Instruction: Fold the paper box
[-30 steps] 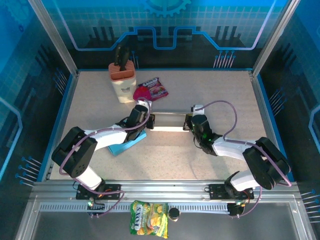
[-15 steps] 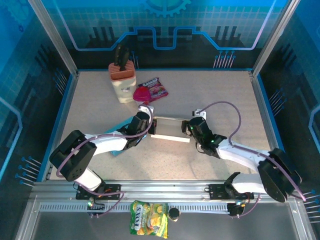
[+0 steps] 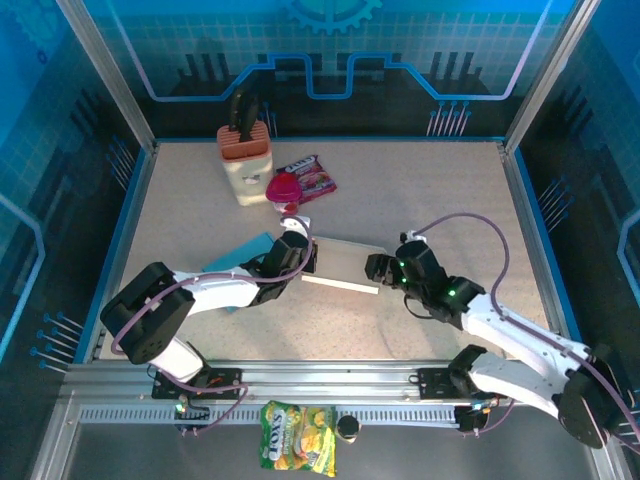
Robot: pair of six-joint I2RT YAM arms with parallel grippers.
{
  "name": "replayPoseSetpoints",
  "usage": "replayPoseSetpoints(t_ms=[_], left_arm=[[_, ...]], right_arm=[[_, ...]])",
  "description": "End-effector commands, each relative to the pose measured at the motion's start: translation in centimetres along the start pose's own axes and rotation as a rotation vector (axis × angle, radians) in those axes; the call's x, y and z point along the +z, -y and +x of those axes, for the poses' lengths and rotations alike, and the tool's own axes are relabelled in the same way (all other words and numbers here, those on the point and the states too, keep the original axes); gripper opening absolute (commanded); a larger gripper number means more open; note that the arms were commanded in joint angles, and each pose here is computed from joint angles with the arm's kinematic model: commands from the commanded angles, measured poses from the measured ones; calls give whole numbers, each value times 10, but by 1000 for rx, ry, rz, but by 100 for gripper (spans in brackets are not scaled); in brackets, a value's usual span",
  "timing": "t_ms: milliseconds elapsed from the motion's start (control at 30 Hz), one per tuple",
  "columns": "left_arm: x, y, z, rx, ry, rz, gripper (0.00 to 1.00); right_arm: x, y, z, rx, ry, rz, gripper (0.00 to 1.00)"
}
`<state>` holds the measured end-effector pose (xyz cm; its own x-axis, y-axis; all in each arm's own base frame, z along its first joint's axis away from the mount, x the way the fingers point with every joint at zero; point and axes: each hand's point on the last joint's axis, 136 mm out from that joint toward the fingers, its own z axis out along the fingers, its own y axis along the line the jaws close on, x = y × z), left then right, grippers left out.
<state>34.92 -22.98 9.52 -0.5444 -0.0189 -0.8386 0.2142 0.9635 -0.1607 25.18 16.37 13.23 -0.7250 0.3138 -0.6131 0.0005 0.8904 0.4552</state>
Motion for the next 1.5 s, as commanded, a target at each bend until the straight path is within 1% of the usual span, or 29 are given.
replayPoseSetpoints(t_ms=[0, 67, 167, 233, 300, 433, 500, 567, 700, 867, 967, 1133, 1200, 1400, 1467], left_arm=[[-6, -7, 8, -15, -9, -45, 0], [-6, -6, 9, -11, -4, -49, 0], [-9, -6, 11, -13, 5, -62, 0], [-11, -5, 13, -17, 12, -74, 0], [-14, -3, 15, -27, 26, -82, 0], [-21, 3, 22, -40, 56, -114, 0], [-23, 4, 27, -43, 65, -134, 0], [-25, 5, 32, -47, 67, -148, 0], [-29, 9, 41, -51, 77, -181, 0], [-32, 13, 45, -58, 89, -198, 0], [-34, 16, 45, -54, 95, -206, 0], [-36, 18, 47, -48, 100, -209, 0], [-37, 19, 49, -48, 101, -209, 0], [-38, 22, 49, -50, 106, -209, 0], [-39, 23, 48, -50, 108, -208, 0]], right_arm=[[-13, 8, 17, 68, -55, -7, 79], [-23, 6, 17, 113, -46, -34, 79], [-37, 3, 14, 250, -25, -76, 75], [-45, 2, 12, 406, -17, -89, 66], [-47, -1, 12, 550, -18, -99, 62], [-43, -21, 8, 740, 2, -182, 63], [-41, -30, 2, 792, 25, -216, 65], [-38, -40, -5, 821, 42, -242, 67], [-27, -51, -7, 871, 22, -238, 67], [-8, -53, 1, 921, -11, -199, 60], [0, -54, 1, 940, -12, -208, 53], [2, -56, -6, 933, -6, -210, 49], [4, -55, -6, 938, -7, -200, 44], [12, -47, -1, 974, -34, -180, 22], [15, -44, 4, 991, -47, -171, 17]])
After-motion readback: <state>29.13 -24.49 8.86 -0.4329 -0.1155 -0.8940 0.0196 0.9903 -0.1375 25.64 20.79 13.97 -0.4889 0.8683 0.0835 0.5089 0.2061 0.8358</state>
